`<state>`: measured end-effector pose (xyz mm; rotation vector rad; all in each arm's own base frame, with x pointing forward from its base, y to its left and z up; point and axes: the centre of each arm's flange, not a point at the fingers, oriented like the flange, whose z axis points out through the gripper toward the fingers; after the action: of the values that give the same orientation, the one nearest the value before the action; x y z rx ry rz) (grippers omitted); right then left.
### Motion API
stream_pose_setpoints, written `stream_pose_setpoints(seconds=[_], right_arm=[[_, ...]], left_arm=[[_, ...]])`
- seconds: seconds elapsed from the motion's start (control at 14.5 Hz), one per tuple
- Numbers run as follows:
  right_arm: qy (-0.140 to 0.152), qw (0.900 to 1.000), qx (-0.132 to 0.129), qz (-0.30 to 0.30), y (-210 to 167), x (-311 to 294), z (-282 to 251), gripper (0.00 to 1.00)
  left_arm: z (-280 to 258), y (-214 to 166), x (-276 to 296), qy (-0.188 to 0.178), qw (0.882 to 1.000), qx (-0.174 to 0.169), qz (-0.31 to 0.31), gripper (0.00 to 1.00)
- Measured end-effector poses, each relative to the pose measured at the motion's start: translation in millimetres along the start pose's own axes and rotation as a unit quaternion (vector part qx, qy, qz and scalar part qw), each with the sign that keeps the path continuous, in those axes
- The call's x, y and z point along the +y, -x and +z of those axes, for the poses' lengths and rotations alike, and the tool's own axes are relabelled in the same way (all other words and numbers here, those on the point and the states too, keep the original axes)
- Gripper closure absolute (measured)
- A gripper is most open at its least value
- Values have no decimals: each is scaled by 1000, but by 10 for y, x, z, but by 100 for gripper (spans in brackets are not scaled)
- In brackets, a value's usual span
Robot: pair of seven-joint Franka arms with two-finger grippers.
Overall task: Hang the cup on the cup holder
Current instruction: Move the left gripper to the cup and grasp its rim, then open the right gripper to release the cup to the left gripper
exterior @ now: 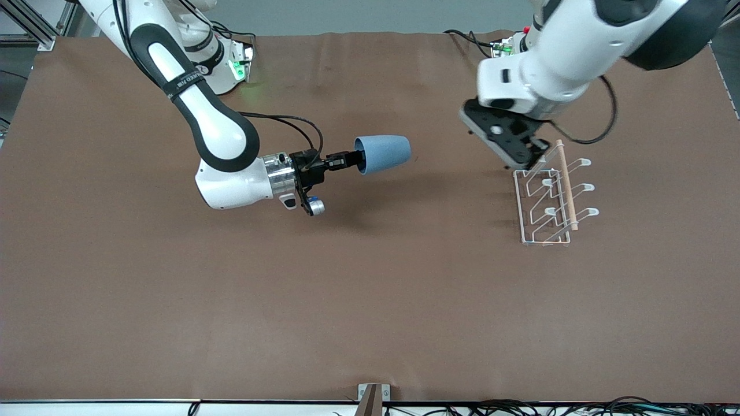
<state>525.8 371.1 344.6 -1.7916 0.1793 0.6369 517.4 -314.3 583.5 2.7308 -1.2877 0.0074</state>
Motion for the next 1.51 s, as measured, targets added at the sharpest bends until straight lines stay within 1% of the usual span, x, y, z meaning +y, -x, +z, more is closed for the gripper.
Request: stream_pose_setpoints(seconds=[0.21, 0.41, 0.89, 1.03, 1.17, 1.31, 1.51], right_arm=[[0, 1000, 2, 0, -2, -1, 1, 95], [1, 1000, 6, 0, -11, -1, -5, 95], [1, 1000, 4, -1, 7, -10, 33, 95], [2, 1000, 4, -2, 16, -17, 58, 95], [2, 1000, 6, -2, 15, -19, 62, 95], [2, 1000, 7, -2, 13, -19, 61, 95], [4, 1000, 9, 0, 1, 17, 59, 95]], left_arm=[[231, -251, 393, 15, 999, 4, 42, 0], [329, -355, 575, 20, 998, 8, 64, 0], [576, -560, 889, 37, 993, 18, 108, 0], [709, -607, 921, 45, 988, 14, 146, 0], [927, -713, 993, 55, 983, 16, 173, 0], [1134, -809, 1025, 64, 981, 21, 180, 0], [1290, -919, 1061, 72, 979, 39, 186, 0]])
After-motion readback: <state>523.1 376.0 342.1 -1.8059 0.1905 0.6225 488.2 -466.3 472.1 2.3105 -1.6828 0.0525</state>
